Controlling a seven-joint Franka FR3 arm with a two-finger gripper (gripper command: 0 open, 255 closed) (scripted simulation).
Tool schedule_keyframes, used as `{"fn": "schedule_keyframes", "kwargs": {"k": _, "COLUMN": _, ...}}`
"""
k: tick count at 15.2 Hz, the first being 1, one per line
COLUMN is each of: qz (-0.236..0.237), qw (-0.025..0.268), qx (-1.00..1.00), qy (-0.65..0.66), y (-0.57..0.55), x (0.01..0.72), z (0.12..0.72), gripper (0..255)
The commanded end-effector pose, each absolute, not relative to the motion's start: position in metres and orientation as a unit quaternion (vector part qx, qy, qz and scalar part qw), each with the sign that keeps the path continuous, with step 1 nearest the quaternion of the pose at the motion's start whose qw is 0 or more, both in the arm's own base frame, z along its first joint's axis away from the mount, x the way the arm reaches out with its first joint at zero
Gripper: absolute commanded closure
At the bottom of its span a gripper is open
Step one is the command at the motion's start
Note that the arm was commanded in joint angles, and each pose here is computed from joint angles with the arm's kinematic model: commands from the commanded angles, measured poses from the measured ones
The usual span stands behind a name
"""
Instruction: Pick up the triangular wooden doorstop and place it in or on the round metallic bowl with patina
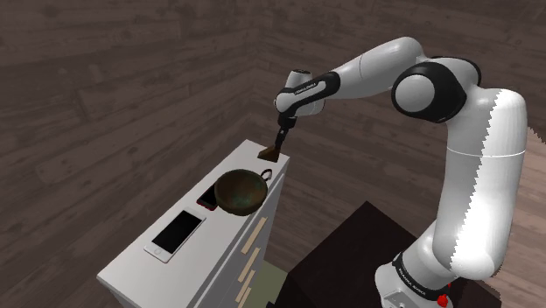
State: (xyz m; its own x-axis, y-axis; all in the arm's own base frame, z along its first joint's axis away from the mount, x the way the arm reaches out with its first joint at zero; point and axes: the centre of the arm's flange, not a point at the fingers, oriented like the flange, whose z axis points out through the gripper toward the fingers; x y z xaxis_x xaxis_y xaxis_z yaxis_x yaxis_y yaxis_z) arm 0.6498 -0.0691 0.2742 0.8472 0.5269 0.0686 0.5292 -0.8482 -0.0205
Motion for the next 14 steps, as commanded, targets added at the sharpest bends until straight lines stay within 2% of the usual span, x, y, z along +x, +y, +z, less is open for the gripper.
{"fn": "schedule_keyframes", "kwargs": {"k": 1, "qz": -0.030, "qw": 0.019, "qx": -0.961, "qy": -0.275, "y": -0.069, "x": 0.650, "z": 0.274, "gripper": 0}}
{"fn": "schedule_keyframes", "kwargs": {"k": 2, "qz": -0.030, "qw": 0.019, "qx": -0.961, "qy": -0.275, "y": -0.069, "x": 0.650, "z": 0.274, "gripper": 0}}
{"fn": "schedule_keyframes", "kwargs": {"k": 3, "qz": -0.030, "qw": 0.019, "qx": -0.961, "qy": -0.275, "y": -0.069, "x": 0.650, "z": 0.274, "gripper": 255}}
{"fn": "schedule_keyframes", "kwargs": {"k": 14, "qz": -0.030, "qw": 0.019, "qx": -0.961, "qy": -0.275, "y": -0.069, "x": 0.650, "z": 0.285, "gripper": 255}}
